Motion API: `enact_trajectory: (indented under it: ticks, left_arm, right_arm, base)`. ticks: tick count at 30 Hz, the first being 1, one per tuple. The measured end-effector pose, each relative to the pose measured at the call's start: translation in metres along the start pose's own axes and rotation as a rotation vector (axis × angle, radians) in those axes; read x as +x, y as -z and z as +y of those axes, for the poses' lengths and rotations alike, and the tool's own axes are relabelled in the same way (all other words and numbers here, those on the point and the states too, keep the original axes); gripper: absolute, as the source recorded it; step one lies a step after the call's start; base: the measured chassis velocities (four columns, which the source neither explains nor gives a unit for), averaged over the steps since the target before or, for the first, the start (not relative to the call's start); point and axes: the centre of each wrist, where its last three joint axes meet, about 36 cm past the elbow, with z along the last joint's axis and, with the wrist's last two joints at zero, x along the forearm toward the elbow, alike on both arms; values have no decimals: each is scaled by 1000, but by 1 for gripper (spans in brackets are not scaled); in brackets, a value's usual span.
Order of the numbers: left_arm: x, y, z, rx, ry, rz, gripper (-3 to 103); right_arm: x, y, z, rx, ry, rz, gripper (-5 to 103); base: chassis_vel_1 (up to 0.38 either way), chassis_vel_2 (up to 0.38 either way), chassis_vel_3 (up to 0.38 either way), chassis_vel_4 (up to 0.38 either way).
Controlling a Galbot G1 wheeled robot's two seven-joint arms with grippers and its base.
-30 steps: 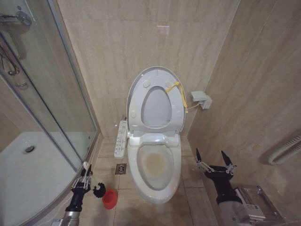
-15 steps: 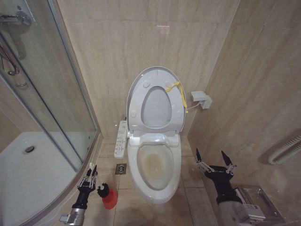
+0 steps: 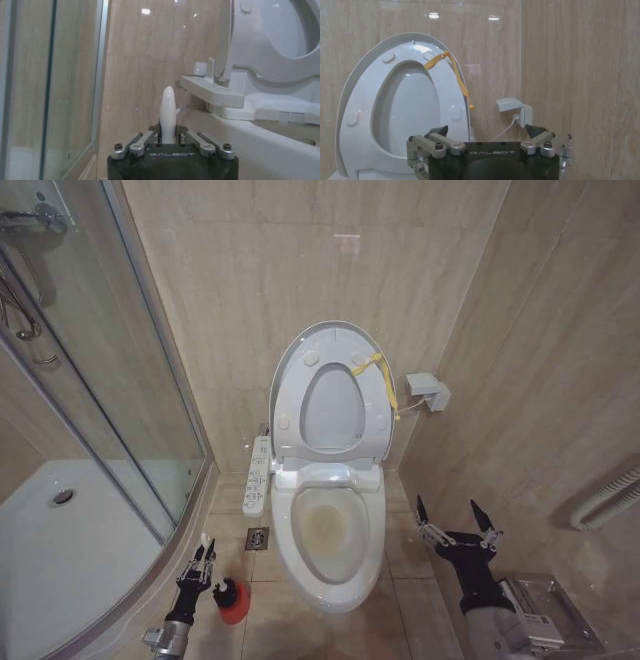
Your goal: Open the toilet lid, clean the toilet bowl with a toilet brush, close the toilet lid, and flush.
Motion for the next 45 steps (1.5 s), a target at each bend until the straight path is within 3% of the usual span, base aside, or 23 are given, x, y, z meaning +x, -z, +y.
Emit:
enact_trajectory:
  ticks: [14,28,35,45]
  left_arm:
    - [-3,-13,-3,5,-13,37,20]
    - [10,-27,11,-20,-4,109,20]
    - [31,-41,1,-50,-79,185,20]
    - [55,-46,-10,-33,-71,210,20]
  right_arm:
    - [0,0,0,0,0,0,100]
    - [0,0,0,0,0,0,100]
    - [0,0,0,0,0,0,100]
    - [0,0,0,0,0,0,100]
  base:
    - [0,0,0,0]
    - [0,0,0,0]
    - [0,0,0,0]
    - [0,0,0,0]
